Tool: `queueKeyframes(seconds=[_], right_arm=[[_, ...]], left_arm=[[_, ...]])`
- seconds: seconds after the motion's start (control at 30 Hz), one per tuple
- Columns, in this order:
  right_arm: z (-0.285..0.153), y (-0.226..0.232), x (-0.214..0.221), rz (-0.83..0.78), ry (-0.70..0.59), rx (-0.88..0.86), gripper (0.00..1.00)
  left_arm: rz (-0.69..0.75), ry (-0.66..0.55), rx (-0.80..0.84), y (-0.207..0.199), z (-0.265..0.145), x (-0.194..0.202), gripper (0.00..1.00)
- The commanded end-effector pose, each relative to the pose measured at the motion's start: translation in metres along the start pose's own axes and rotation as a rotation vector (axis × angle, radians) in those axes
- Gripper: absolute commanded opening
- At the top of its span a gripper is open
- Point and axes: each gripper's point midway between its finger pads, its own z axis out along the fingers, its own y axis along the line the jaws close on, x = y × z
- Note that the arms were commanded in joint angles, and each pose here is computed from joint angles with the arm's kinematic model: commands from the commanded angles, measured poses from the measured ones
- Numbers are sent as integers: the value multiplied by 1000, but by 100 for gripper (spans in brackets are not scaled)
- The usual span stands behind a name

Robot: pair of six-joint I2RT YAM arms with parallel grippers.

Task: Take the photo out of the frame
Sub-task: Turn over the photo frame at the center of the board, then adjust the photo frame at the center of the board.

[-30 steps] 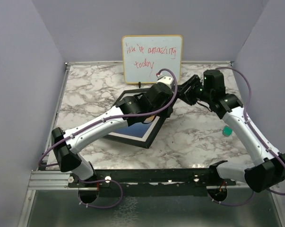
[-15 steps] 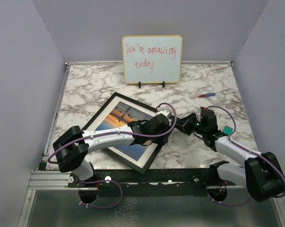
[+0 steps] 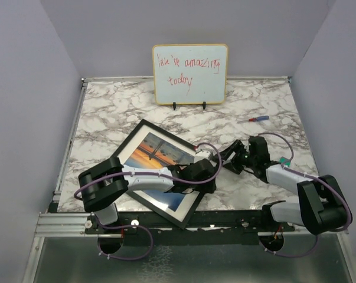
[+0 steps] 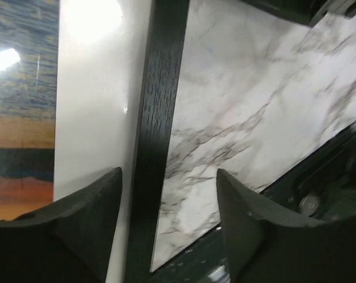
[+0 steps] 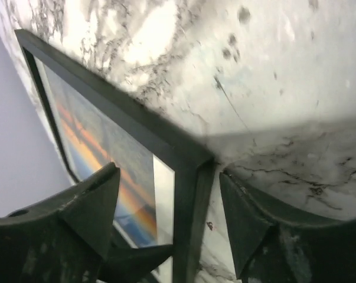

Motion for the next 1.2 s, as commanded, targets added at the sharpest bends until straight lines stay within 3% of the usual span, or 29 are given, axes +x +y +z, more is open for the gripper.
queueKeyframes(seconds=[0.0,0.1,0.17,0.3,0.43,0.63,0.97,1.17], right_arm=[[-15,-47,-14,-112,-59,286,76],[-27,-30,-34,-184,-122,297,79],[-28,-5,-44,-264,-142,216,79],[-14,36,-49,-442,-36,91,81],[11,64,-42,-585,151,25,83],[60,87,-31,-829,317,99,88],[113,96,4,-1065,471,144,92],[128,73,4,-1069,469,223,91]], left_arm=[[-78,-65,10,-5,-17,-12,70],[-80,-97,20,-7,-36,-22,83],[-92,-133,27,-6,-51,-30,86],[-187,-258,-21,22,-91,-43,99],[-367,-356,-141,82,-123,-34,99],[-627,-362,-222,142,-143,6,99],[-763,-344,-375,190,-151,43,99],[-751,-320,-430,200,-145,54,99]])
